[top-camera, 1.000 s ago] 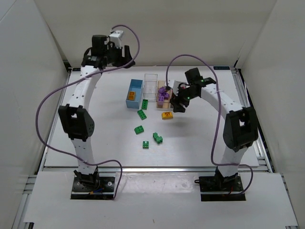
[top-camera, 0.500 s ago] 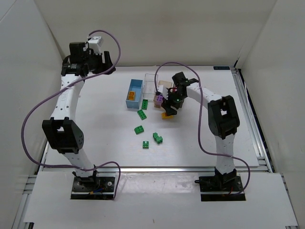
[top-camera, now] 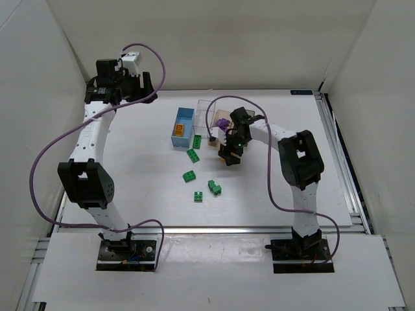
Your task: Sort the legos into containers by color
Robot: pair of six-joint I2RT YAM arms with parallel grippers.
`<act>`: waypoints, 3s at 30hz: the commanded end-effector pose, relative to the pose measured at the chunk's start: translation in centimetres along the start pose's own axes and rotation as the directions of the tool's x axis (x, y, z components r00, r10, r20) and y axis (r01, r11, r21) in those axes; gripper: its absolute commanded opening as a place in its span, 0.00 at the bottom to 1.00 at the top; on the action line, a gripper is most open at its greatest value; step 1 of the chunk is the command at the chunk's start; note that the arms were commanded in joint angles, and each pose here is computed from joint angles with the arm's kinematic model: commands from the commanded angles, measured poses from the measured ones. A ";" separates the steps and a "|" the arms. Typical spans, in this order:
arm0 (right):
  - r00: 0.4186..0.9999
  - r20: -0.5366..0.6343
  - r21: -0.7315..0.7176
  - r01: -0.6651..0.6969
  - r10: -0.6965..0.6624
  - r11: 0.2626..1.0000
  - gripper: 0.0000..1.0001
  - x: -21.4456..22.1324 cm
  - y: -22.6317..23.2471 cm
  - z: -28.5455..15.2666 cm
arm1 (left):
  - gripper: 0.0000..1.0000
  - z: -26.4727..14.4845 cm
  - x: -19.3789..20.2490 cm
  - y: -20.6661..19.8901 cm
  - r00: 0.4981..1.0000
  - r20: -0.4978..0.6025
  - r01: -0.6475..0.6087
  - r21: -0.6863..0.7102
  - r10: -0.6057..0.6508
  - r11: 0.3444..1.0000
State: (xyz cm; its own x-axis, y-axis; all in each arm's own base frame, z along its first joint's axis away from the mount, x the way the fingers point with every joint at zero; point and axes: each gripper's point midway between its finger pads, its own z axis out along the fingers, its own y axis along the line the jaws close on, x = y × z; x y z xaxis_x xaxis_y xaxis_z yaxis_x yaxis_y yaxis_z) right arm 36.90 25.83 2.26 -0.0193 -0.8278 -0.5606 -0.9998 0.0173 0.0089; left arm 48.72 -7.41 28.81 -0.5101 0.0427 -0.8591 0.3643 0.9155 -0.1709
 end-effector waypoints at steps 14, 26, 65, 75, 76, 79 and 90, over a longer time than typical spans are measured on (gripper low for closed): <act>0.990 0.102 0.090 0.089 -0.098 0.992 0.22 -5.0 0.5 -4.8 | 0.77 -1.7 0.7 0.7 0.992 0.022 0.124 -0.100 -0.122 0.987; 0.908 0.412 0.136 0.022 -0.077 0.990 0.20 -21.3 -2.6 -11.2 | 1.00 -3.4 5.5 3.6 0.912 -0.046 0.409 0.016 -0.408 0.913; 0.844 0.477 0.142 -0.349 0.245 0.926 0.72 -23.8 -9.9 1.0 | 0.99 -6.8 7.8 6.7 0.903 -0.034 0.425 -0.087 -0.429 0.901; 0.816 0.550 0.163 -0.312 0.177 0.936 0.82 -26.7 -8.5 -4.3 | 1.00 -5.7 7.9 3.9 0.935 -0.062 0.348 -0.015 -0.348 0.937; 0.819 0.549 0.188 -0.316 0.167 0.930 0.82 -26.6 -8.7 -4.9 | 0.99 -5.5 8.1 3.5 0.936 -0.068 0.346 -0.009 -0.346 0.938; 0.826 0.540 0.234 -0.331 0.161 0.914 0.82 -26.0 -9.0 -6.7 | 0.95 -4.5 8.9 2.6 0.946 -0.096 0.312 -0.005 -0.311 0.950; 0.859 0.422 0.361 -0.454 0.292 0.814 0.80 -14.8 -9.3 -13.7 | 0.75 -4.5 16.6 -11.8 0.926 -0.291 -0.129 0.360 0.242 0.924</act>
State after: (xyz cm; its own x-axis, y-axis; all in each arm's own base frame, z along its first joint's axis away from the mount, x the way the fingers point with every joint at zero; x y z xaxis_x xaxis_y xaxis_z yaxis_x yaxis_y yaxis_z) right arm 45.91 34.50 21.39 -0.2982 -0.4378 -0.8482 -0.8435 0.5368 0.0194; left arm 36.79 -13.38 18.33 -0.7085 0.1796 -0.6825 0.5054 0.8041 -0.3131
